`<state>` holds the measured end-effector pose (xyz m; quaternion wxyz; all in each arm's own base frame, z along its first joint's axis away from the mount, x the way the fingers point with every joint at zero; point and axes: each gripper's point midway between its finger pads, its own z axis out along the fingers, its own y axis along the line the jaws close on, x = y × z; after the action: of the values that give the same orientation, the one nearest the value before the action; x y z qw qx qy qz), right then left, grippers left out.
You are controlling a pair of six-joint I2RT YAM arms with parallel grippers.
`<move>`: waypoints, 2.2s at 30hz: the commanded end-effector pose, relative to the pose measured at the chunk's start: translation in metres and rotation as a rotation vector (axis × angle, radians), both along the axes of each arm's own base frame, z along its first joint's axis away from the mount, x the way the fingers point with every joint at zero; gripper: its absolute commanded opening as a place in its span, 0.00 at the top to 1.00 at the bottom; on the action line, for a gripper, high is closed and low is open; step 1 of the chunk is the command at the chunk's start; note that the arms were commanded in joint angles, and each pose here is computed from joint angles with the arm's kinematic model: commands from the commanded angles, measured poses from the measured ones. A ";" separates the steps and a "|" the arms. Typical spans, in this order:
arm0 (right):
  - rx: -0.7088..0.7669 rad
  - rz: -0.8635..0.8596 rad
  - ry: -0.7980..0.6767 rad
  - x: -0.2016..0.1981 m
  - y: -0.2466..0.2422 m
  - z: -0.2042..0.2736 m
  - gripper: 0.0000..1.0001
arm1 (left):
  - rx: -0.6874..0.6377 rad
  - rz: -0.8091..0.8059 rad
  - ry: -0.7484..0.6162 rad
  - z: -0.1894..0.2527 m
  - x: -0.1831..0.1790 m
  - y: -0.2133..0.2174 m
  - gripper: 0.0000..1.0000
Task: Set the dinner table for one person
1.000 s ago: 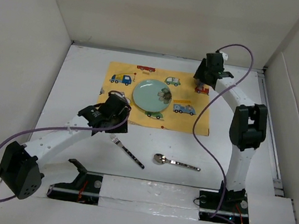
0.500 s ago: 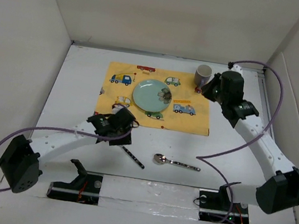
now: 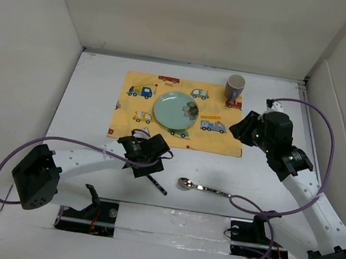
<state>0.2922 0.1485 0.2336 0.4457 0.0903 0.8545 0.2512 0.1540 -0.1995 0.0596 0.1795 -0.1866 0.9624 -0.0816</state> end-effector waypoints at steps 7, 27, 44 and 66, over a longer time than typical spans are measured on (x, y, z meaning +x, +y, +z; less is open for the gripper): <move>0.084 0.189 0.020 -0.039 0.025 0.009 0.61 | -0.022 0.205 0.113 -0.027 -0.012 -0.005 0.55; 0.056 0.317 0.017 -0.073 0.046 0.016 0.61 | 0.120 0.141 -0.060 0.024 0.013 0.011 1.00; 0.052 0.279 0.097 -0.073 0.034 -0.006 1.00 | 0.298 -0.353 -0.414 0.090 0.252 0.051 1.00; -0.042 0.197 0.448 -0.118 0.018 -0.080 0.38 | 0.375 -0.411 -0.207 -0.006 0.304 0.068 1.00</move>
<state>0.1885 0.1714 0.1768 0.2702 0.0384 0.9220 0.2748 0.4451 -0.1217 0.0413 0.2662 0.0466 0.9612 0.0564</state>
